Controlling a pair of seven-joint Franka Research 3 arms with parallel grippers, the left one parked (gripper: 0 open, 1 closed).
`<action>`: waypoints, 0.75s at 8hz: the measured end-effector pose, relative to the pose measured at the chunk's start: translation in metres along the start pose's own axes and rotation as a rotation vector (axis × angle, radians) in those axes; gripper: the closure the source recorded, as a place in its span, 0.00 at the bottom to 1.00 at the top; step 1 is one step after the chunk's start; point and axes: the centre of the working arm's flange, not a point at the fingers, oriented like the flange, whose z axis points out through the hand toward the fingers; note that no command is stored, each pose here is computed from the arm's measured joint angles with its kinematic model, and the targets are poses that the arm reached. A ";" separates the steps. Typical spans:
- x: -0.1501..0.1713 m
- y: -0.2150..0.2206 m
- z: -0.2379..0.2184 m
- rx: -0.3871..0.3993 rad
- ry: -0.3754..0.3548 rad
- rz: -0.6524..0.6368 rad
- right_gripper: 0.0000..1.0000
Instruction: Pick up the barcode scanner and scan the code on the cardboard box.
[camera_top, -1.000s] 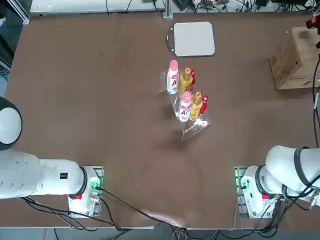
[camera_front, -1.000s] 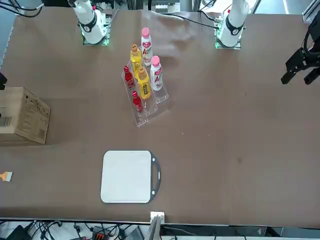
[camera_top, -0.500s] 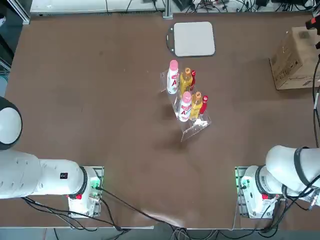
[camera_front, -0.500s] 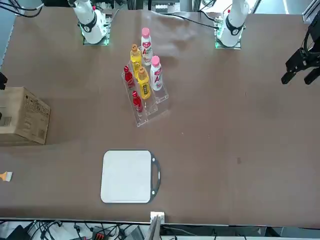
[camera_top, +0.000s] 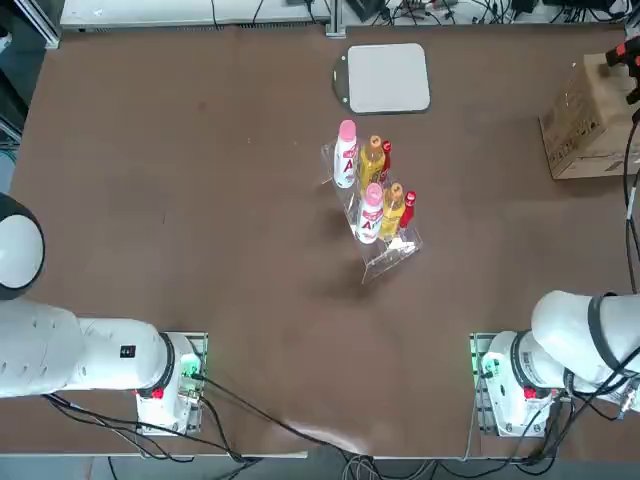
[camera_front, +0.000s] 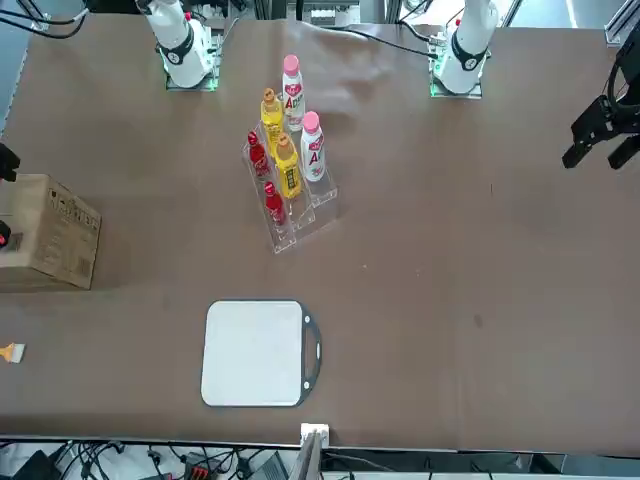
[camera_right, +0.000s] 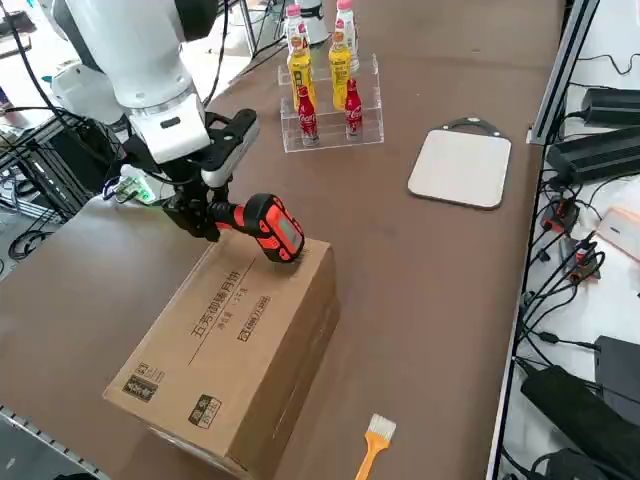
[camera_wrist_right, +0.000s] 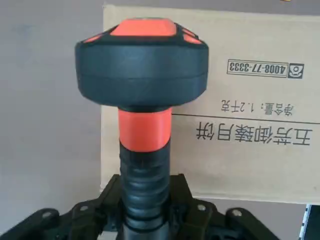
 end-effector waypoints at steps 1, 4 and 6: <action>0.001 -0.001 -0.002 -0.003 0.004 -0.004 0.58; 0.019 -0.051 -0.030 0.011 -0.002 -0.020 0.58; 0.050 -0.131 -0.036 0.022 -0.021 -0.013 0.58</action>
